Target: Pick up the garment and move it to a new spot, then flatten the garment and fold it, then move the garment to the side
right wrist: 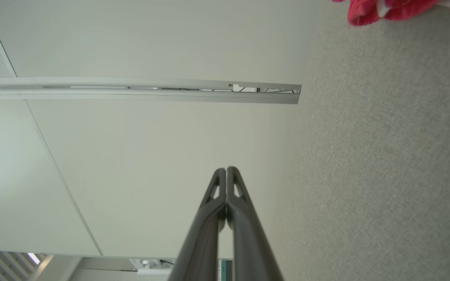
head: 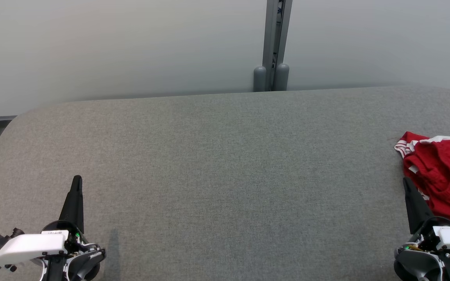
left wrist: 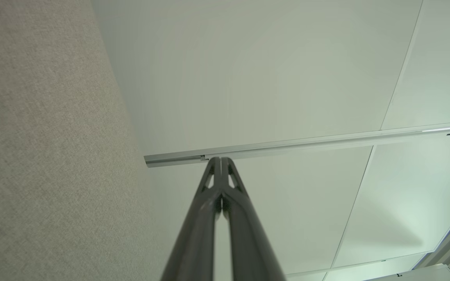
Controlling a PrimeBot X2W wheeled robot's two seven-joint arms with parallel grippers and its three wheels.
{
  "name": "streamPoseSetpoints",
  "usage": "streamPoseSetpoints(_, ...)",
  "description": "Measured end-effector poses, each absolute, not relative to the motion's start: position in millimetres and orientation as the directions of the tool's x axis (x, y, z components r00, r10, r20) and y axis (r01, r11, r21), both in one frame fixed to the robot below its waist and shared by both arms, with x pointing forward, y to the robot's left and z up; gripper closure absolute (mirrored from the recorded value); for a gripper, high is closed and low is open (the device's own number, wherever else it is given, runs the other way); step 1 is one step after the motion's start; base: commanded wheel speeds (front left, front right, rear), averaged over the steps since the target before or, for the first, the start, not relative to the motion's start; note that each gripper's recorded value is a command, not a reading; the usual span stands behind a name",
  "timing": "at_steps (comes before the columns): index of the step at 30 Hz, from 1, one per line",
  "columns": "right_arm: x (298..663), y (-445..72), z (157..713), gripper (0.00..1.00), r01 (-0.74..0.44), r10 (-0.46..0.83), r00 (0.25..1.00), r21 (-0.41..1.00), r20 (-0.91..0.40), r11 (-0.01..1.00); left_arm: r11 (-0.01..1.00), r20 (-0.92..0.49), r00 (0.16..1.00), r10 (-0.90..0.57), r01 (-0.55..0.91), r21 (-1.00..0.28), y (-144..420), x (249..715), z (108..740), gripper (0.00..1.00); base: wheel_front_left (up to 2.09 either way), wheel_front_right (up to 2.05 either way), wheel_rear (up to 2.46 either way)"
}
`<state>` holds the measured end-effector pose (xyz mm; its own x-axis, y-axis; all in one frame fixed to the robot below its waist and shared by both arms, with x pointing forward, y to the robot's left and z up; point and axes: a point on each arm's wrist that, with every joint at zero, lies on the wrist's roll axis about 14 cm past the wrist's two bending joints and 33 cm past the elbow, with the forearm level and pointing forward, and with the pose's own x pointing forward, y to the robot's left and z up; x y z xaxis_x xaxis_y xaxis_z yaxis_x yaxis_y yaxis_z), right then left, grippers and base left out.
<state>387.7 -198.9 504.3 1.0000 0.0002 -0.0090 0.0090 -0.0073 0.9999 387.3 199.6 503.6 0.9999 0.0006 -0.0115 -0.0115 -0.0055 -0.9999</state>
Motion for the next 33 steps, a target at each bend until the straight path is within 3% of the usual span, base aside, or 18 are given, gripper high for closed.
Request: streamPoseSetpoints(33,387.7,-198.8,504.4,1.0,0.009,0.0,1.0,1.0,-0.009,-0.007,-0.005,-0.011,1.0,0.001,-0.011,-1.0,199.7,387.3,503.7,1.0,0.0,0.0,0.0)
